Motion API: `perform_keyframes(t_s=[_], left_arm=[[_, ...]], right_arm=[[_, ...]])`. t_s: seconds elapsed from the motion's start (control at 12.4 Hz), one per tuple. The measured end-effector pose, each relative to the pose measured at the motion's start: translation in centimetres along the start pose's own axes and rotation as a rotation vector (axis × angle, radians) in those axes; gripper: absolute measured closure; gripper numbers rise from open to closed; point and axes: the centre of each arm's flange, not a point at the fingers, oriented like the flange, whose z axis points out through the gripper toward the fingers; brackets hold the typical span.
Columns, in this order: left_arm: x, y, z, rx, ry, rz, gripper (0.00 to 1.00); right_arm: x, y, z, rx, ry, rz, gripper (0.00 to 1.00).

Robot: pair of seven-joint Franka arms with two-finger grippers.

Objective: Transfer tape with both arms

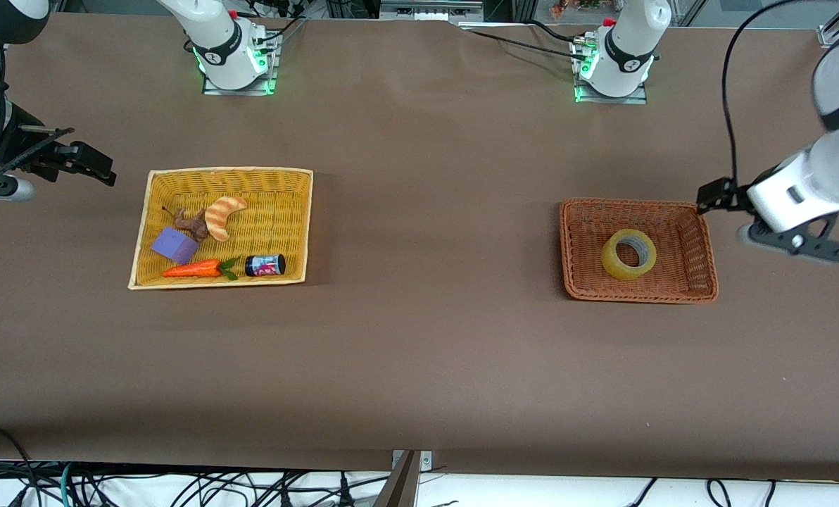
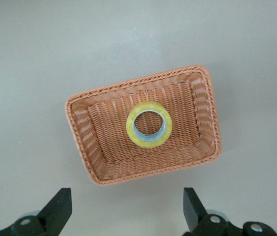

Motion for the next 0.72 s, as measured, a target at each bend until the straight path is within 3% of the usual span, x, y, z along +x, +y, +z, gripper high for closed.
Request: perform_keyframes(t_s=[0.24, 0.48, 0.72], left_arm=[[-2.2, -0.2, -5.3, 0.008, 0.046, -0.012, 0.00], [-2.7, 0.1, -3.8, -0.011, -0.014, -0.009, 0.00], [-2.7, 0.2, -2.7, -0.100, -0.024, -0.095, 0.00]], right_arm=[[0.1, 0.3, -0.3, 0.001, 0.009, 0.015, 0.00], [0.1, 0.4, -0.4, 0.001, 0.010, 0.020, 0.00], [0.1, 0.5, -0.4, 0.001, 0.010, 0.022, 0.00]])
